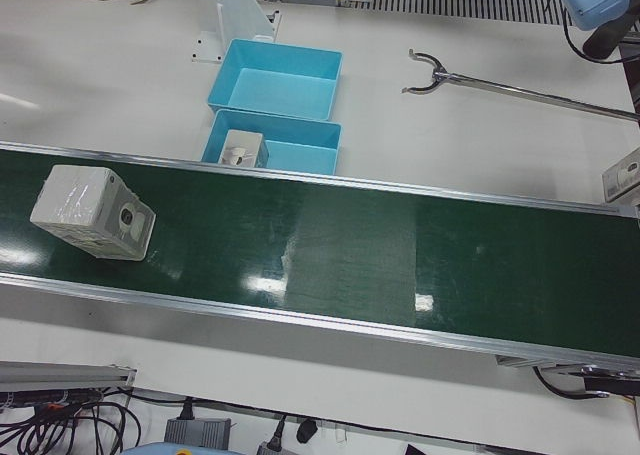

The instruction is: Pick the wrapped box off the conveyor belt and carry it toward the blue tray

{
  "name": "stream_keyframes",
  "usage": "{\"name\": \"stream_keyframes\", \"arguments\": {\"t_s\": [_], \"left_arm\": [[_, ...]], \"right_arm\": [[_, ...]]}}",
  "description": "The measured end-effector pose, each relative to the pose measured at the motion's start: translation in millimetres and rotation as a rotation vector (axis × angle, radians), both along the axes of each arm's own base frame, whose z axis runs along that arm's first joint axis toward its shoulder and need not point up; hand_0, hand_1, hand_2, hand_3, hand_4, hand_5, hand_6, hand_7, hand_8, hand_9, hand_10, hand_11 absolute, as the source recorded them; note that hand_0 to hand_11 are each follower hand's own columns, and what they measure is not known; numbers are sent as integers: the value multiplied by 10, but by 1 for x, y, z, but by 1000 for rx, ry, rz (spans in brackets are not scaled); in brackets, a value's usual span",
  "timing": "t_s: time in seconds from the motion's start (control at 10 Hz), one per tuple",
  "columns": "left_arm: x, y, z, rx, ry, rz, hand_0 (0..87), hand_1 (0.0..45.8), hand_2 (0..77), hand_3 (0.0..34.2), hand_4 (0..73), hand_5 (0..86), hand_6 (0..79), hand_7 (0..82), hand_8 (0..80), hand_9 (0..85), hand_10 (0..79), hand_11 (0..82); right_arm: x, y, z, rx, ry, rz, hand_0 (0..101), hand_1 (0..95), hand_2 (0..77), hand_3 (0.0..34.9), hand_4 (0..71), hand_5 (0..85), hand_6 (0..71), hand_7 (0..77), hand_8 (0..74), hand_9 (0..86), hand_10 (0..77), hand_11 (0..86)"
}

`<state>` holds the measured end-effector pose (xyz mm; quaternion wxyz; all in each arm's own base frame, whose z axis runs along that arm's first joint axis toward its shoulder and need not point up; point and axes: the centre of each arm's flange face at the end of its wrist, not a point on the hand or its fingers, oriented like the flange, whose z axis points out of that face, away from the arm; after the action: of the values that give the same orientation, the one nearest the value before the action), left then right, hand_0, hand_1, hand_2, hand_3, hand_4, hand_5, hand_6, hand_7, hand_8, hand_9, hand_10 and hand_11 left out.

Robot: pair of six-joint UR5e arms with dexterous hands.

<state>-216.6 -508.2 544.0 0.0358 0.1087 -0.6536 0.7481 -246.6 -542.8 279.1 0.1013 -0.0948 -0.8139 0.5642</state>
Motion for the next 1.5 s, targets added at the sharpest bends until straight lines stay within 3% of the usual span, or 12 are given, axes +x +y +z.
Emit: {"name": "stream_keyframes", "arguments": {"t_s": [0.2,0.3,0.4,0.5,0.6,0.7,0.8,1.0,1.2,1.5], "left_arm": [[0,0,0,0,0,0,0,0,5,0,0,11,0,0,0,0,0,0],[0,0,0,0,0,0,0,0,5,0,0,11,0,0,0,0,5,0],[0,0,0,0,0,0,0,0,5,0,0,11,0,0,0,0,0,0],[0,0,0,0,0,0,0,0,5,0,0,11,0,0,0,0,5,0],[0,0,0,0,0,0,0,0,5,0,0,11,0,0,0,0,5,0],[0,0,0,0,0,0,0,0,11,0,0,11,0,5,0,0,5,0],[0,0,0,0,0,0,0,0,5,0,0,11,0,0,0,0,5,0],[0,0,0,0,0,0,0,0,11,0,0,11,0,0,0,0,5,0],[0,0,0,0,0,0,0,0,5,0,0,11,0,0,0,0,5,0],[0,0,0,0,0,0,0,0,5,0,0,11,0,0,0,0,0,0]], "right_arm": [[23,-9,9,-25,-3,44,459,136,142,167,27,98,0,5,0,16,0,11],[44,-23,17,-30,-7,85,467,136,153,186,54,142,0,82,0,16,0,11],[63,-38,29,-19,-14,116,467,136,153,186,54,142,0,82,0,16,0,11],[75,-46,43,-10,-15,127,467,136,153,156,60,142,0,87,0,16,0,11],[80,-48,51,-2,-17,128,469,136,153,130,76,136,11,93,0,16,16,11],[82,-47,53,7,-22,126,469,136,153,130,76,136,11,93,0,16,16,11],[85,-47,52,15,-26,128,469,153,175,81,76,120,5,44,0,16,22,60],[87,-47,55,16,-25,127,469,153,175,95,76,142,5,55,0,16,11,27],[64,-44,68,-7,-6,88,473,164,164,113,76,131,0,60,0,16,5,27],[27,-43,91,-54,33,36,478,158,164,112,71,131,0,49,0,16,5,27]]}}
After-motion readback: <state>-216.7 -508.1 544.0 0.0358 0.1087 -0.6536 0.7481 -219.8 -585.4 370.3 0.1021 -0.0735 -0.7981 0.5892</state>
